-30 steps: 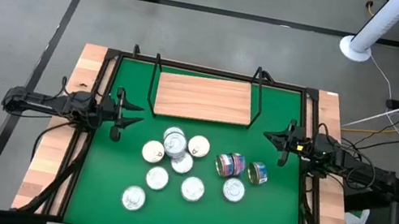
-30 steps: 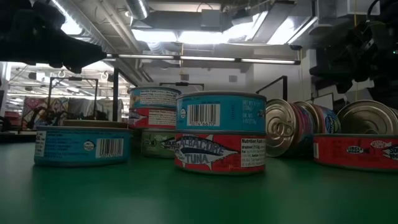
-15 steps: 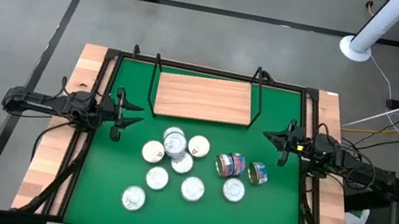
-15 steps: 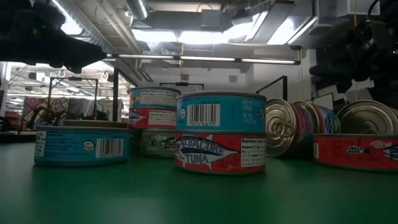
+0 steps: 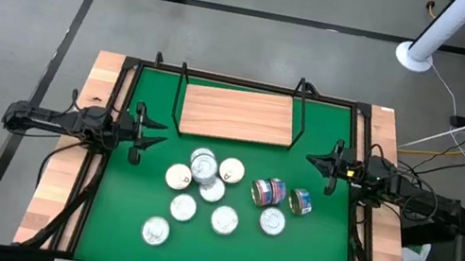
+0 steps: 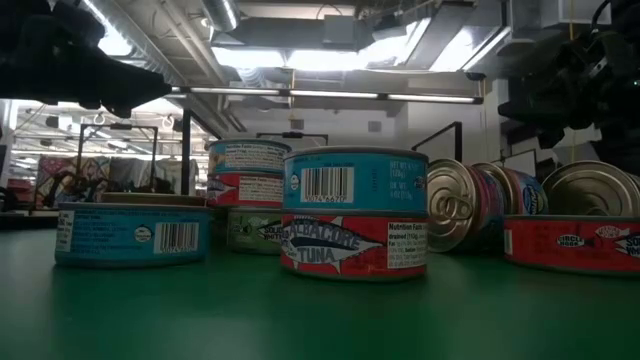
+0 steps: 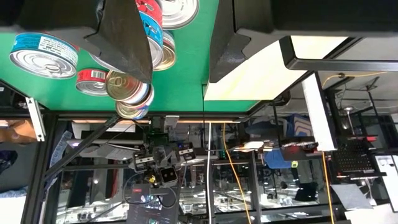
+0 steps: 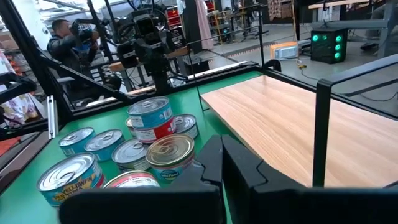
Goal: Stack canned seafood by type on shelf
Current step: Put the blue-pink tuna can on the shelf
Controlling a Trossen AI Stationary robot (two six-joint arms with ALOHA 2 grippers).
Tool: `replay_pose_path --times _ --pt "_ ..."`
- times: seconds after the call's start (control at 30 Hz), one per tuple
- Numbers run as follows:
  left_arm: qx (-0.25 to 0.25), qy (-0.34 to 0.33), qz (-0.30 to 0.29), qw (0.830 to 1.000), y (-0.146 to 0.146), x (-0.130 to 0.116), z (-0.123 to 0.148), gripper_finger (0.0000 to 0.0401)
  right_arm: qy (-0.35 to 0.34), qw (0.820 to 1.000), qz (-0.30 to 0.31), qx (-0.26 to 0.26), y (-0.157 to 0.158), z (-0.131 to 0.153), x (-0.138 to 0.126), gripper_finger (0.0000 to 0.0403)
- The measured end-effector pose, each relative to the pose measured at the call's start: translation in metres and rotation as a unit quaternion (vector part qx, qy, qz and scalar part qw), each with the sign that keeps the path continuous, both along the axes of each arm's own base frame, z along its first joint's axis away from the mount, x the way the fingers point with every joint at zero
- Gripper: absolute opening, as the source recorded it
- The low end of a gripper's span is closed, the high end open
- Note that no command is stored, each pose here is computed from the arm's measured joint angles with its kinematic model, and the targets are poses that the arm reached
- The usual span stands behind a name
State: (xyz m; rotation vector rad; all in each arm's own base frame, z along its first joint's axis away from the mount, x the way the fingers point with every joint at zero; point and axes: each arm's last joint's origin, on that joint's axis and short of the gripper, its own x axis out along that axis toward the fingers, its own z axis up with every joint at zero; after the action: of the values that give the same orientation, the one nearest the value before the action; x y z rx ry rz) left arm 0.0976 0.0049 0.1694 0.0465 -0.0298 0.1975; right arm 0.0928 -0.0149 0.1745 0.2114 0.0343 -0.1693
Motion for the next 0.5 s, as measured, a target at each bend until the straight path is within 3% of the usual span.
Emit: replay_pose_path --times 0.27,0.5 --pt "0.000 0.000 0.000 1.000 0.0000 0.0000 0.0001 0.0155 -0.007 1.000 -0.002 0.027 -0.0001 0.0006 0.0000 0.0022" --pt "-0.001 0.000 0.000 1.000 0.0000 0.0000 0.0000 0.0155 -0.014 0.998 0.003 0.061 0.0004 0.0013 -0.0001 0.0130"
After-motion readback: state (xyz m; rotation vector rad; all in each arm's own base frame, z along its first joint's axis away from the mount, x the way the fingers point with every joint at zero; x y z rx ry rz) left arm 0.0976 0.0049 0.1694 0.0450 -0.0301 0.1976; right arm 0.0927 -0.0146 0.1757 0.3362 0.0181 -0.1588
